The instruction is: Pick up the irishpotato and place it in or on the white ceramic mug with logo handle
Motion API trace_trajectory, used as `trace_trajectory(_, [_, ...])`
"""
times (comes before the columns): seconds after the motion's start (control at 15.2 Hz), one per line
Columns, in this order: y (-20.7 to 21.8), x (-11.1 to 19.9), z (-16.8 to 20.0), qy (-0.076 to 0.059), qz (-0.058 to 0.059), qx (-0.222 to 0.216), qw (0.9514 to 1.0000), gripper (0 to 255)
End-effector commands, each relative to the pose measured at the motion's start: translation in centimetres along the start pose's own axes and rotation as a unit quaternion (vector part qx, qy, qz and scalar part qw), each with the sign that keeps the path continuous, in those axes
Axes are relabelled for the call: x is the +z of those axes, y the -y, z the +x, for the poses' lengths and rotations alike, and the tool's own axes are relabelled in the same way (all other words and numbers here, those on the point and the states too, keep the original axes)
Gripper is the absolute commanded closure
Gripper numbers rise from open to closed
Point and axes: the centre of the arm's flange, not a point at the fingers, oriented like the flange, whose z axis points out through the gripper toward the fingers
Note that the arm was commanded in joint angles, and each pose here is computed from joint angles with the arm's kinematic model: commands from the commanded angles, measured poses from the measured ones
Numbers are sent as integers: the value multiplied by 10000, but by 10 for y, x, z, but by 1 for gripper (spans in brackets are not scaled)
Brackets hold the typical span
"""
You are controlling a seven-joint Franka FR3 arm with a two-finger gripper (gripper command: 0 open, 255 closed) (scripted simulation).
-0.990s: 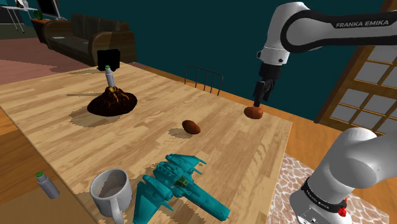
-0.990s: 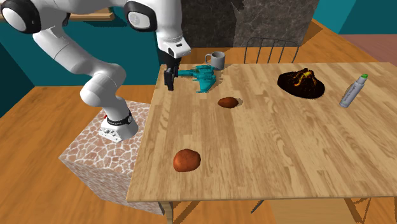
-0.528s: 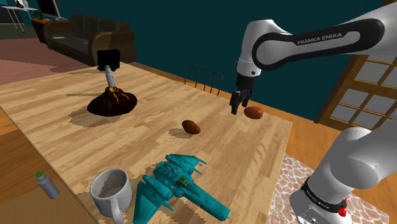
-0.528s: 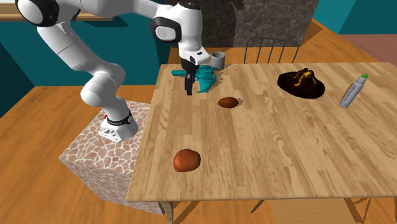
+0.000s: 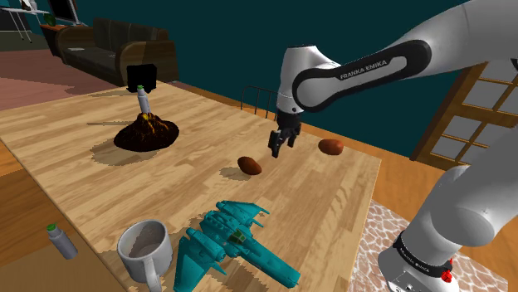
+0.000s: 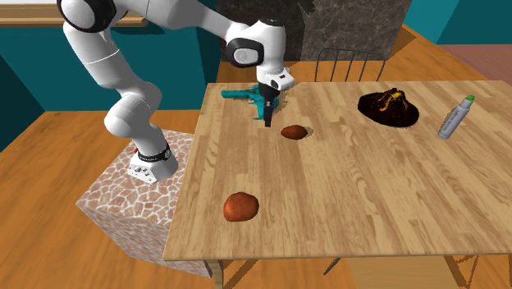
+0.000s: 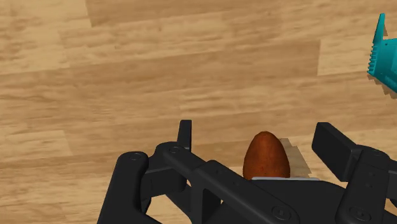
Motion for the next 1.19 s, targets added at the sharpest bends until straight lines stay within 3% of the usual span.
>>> trace_trajectory(0.0, [14, 14, 18, -49, -41, -10, 10000, 0])
trace_trajectory(0.53, [62, 65, 91, -210, -219, -52, 9995, 0])
trace_trajectory(1.12, [61, 105, 92, -210, -219, -52, 9995, 0])
